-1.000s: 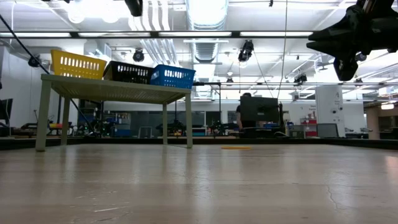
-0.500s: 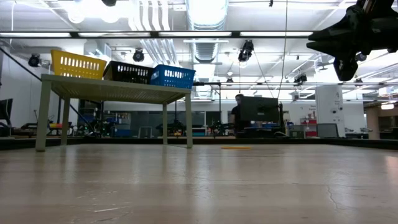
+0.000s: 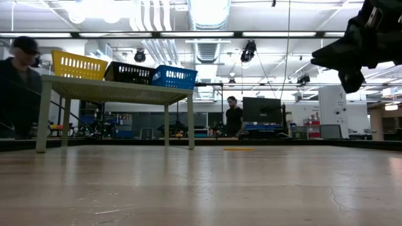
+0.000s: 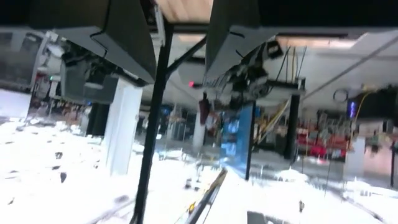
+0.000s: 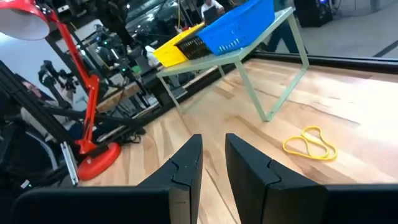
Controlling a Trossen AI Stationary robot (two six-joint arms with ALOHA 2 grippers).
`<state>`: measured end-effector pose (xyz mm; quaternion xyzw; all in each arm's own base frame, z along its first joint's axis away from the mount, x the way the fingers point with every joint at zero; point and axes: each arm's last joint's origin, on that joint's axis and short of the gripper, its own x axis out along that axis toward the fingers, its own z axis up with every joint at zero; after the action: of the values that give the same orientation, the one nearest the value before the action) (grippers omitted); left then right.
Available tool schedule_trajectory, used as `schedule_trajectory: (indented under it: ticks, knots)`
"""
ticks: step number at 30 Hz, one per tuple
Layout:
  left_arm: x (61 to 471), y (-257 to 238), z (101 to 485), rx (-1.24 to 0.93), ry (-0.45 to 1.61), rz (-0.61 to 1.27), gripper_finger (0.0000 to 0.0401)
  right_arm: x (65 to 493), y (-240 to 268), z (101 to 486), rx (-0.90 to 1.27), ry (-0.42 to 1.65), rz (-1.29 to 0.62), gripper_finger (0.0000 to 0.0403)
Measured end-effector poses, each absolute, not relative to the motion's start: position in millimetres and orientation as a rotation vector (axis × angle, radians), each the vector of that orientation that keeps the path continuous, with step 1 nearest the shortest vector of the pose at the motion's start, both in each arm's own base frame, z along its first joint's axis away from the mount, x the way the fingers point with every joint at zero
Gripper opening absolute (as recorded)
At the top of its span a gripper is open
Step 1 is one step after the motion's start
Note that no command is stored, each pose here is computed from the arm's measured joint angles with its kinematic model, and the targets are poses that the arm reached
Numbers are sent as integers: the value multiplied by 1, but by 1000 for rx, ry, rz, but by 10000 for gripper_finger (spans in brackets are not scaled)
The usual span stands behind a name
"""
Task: Pick & Place Office Desk Supplies
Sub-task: Put the yellow rubber band into the yellow basket on the shelf
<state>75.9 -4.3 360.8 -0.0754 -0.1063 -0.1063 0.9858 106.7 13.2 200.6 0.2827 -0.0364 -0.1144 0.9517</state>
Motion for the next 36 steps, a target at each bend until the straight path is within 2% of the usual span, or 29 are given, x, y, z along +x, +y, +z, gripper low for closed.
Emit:
schedule_trajectory:
  ticks: [14,26,36]
  knots:
    - [10,-7,346,-197,-277,-247,143,107,13,201,575,-74,-232,68]
    - [3,-7,332,-177,-175,-229,143,107,13,201,575,-74,-232,68]
    - [2,-7,325,-131,-196,-225,143,107,13,201,575,-74,-232,68]
